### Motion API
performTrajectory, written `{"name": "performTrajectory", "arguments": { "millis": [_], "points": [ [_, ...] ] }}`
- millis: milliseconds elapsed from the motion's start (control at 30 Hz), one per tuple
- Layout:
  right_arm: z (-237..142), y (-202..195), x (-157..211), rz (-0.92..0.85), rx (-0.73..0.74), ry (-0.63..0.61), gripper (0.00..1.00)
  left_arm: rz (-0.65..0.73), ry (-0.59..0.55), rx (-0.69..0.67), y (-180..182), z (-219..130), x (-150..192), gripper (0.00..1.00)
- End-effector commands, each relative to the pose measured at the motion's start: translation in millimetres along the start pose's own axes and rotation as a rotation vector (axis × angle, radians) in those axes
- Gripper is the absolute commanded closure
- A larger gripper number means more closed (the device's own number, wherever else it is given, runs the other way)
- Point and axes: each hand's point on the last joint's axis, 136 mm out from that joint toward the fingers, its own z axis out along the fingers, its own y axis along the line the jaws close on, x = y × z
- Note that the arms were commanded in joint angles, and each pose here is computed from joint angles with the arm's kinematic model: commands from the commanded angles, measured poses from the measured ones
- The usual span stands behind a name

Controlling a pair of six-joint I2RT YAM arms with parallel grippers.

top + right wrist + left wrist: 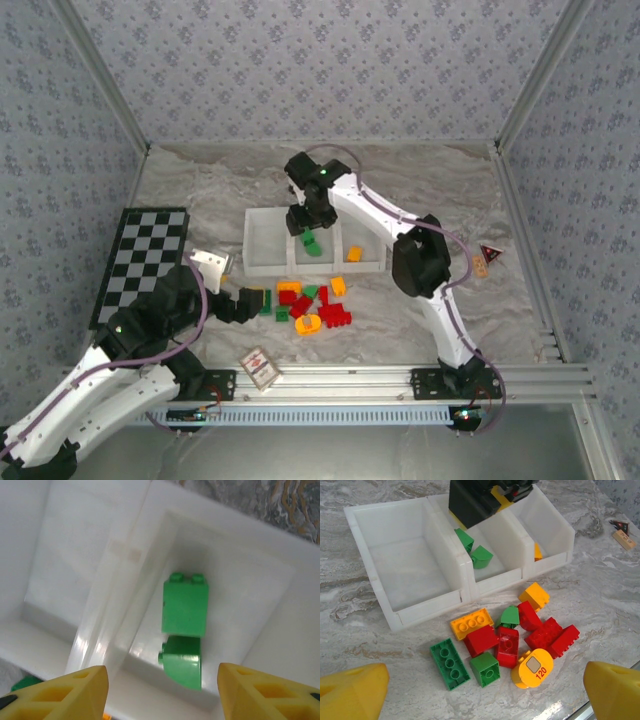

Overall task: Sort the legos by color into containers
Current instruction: Place the lego in the container, then pick up the lego from the center of the table.

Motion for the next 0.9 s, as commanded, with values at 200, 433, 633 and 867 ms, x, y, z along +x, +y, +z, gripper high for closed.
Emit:
{"name": "performTrajectory", "arguments": {
  "millis": [200,433,633,867],
  "points": [
    [-70,-17,43,0.068,0.103,-0.136,0.36,-0.001,-0.005,0.004,-2,2,-1,0.0],
    [-85,-35,89,0.194,0.155,-0.191,0.26,0.0,-0.006,0.011,-3,2,-1,0.0],
    [-67,-32,121,0.271,0.148,-0.165,0.23,0.0,-0.004,0.013,-3,2,-1,0.0],
    [-35,-30,146,0.326,0.174,-0.117,0.18,0.001,-0.003,0.019,-4,1,-1,0.0]
  ]
}}
